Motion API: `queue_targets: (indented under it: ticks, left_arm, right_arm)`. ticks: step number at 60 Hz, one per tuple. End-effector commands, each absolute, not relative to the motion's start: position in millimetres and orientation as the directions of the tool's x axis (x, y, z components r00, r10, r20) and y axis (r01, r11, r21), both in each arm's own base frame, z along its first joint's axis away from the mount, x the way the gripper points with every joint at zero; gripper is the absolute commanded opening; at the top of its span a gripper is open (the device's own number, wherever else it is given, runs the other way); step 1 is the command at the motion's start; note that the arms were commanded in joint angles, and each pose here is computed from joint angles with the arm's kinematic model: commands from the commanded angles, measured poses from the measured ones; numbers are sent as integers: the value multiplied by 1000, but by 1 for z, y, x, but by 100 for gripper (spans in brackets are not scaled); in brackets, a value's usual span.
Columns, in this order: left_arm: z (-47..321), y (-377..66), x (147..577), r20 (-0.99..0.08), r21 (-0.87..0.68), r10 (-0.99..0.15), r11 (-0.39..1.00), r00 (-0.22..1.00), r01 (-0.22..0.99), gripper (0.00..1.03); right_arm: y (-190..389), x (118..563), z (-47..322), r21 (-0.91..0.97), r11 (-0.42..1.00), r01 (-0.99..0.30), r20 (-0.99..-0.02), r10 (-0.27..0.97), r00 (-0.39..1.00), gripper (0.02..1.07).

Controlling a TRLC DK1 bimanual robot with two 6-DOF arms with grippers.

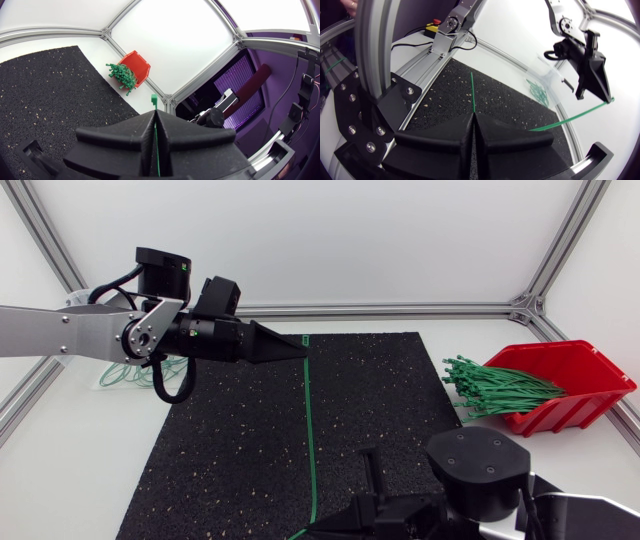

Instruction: Take a green cable tie from the red box, thread the tail through the head to close it, then place it in the transparent bin on the left.

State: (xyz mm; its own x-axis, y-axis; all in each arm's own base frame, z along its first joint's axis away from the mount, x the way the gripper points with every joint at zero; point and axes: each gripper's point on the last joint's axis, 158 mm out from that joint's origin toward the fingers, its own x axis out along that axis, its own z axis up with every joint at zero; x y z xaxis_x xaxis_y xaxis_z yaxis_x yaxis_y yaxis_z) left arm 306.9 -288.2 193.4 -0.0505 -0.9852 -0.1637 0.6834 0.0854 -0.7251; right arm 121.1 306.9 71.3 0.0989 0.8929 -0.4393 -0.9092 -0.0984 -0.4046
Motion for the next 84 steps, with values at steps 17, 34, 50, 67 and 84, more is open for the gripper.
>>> queue_targets:
  ticks: [17,34,50,67,84]
  left_arm:
    - [198,-290,307,-158,-719,-986,80,-50,691,4]
    - [199,-293,299,-156,-710,-986,69,-61,701,4]
    - [205,-299,279,-158,-669,-986,61,-62,741,4]
    - [224,-306,243,-146,-588,-989,68,-23,806,4]
    - [243,-304,231,-86,-577,-996,60,13,815,4]
  right_arm:
    - [307,117,110,-95,39,-995,-474,877,80,7]
    - [316,100,161,183,94,-979,-409,913,11,7]
    - [316,97,208,533,123,-837,-346,935,-83,7]
    - [310,103,249,812,147,-565,-264,955,-131,8]
    - [316,99,291,934,146,-325,-208,964,-164,8]
